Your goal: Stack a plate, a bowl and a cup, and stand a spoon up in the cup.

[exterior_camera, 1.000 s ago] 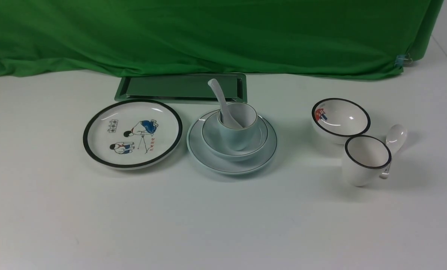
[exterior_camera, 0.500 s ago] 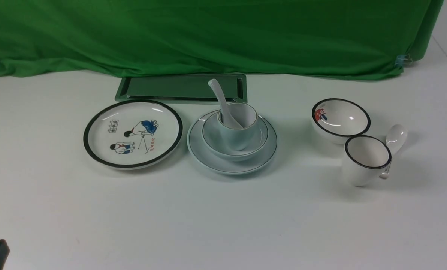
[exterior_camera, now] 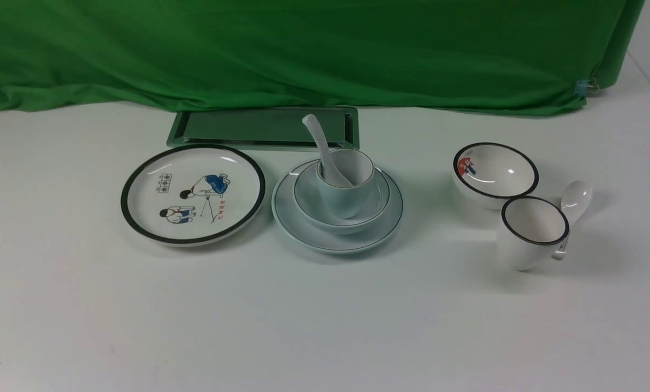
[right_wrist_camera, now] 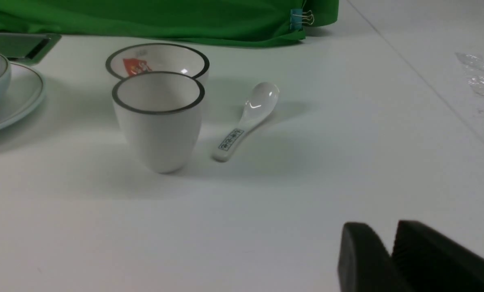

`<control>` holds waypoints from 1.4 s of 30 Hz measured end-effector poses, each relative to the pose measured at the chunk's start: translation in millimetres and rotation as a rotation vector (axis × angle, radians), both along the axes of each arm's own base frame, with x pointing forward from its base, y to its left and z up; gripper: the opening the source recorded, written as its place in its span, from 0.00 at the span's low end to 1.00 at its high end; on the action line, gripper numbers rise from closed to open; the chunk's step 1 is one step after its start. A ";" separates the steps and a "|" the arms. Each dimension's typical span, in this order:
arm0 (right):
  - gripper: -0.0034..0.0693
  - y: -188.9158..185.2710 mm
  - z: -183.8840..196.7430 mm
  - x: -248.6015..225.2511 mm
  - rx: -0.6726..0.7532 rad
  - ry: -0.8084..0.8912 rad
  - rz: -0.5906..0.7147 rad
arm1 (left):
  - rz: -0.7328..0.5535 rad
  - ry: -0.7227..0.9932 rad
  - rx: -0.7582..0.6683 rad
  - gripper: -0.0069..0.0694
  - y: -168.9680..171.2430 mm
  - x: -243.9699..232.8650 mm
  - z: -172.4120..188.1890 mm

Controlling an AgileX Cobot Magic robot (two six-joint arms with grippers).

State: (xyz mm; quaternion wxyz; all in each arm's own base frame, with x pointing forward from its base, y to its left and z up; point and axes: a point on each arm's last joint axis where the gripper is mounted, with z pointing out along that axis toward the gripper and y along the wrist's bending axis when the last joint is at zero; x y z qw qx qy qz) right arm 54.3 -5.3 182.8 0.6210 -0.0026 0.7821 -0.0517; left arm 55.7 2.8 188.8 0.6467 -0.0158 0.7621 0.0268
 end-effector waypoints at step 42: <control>0.38 0.0 0.1 0.0 0.000 -0.001 0.000 | 0.005 0.000 0.059 0.05 1.3 0.0 0.4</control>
